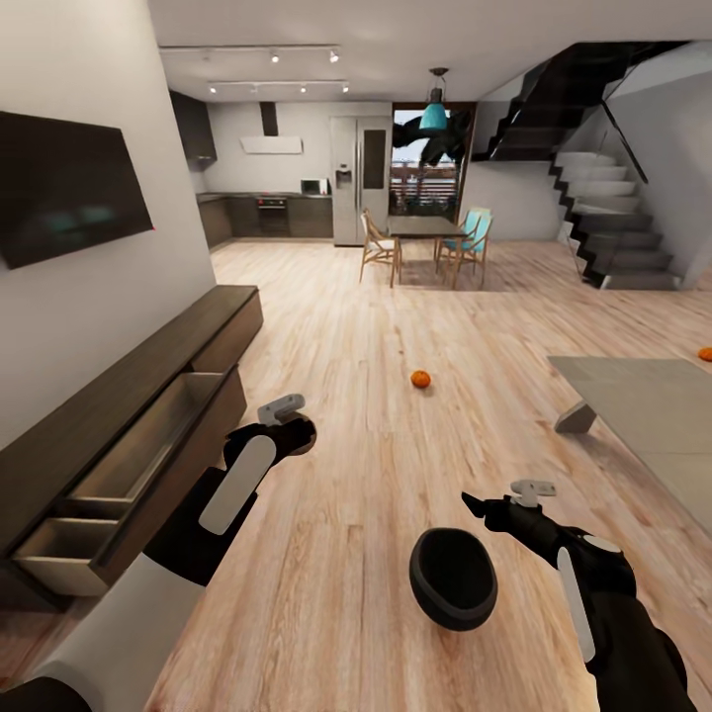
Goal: Place each of the two pumpkins and all three candles from the living room inside a cabinet in the living room (use any cabinet), then make sure every cabinet is closed, and position the cauldron so it is next to a table in the living room.
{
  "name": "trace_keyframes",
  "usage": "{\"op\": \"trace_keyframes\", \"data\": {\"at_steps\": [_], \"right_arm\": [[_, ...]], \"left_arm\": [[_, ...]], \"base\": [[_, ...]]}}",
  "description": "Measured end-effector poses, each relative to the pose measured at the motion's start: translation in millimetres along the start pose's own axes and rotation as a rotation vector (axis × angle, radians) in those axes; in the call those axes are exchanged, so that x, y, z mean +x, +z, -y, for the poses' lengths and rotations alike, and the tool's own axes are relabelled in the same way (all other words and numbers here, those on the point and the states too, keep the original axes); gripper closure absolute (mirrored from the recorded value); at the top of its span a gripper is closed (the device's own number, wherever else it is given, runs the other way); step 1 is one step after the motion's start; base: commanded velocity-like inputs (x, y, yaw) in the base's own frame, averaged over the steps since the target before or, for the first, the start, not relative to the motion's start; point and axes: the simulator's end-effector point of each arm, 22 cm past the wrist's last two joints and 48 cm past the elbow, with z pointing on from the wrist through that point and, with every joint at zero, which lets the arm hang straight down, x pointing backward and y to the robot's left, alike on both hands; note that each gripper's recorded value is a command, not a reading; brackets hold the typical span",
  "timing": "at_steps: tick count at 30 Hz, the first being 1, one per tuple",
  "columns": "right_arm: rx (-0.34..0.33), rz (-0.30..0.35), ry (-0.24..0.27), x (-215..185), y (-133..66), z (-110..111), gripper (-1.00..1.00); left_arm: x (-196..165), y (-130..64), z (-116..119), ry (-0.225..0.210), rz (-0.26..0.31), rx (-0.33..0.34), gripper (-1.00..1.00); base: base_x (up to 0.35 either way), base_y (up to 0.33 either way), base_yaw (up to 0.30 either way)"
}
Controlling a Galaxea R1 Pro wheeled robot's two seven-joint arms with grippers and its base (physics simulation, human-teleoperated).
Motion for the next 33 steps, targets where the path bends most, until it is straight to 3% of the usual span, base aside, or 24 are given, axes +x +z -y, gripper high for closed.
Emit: {"op": "trace_keyframes", "data": {"at_steps": [27,33], "right_arm": [[0.004,-0.023,0.006,12,6.3,3,-1.00],[0.002,-0.026,0.008,13,7.0,3,-1.00]], "left_arm": [[10,11.0,-4,-0.002,-0.020,-0.009,1.00],[11,11.7,-4,-0.002,-0.021,-0.010,1.00]], "base": [[0.000,0.000,0.176],[0.000,0.000,0.029]]}}
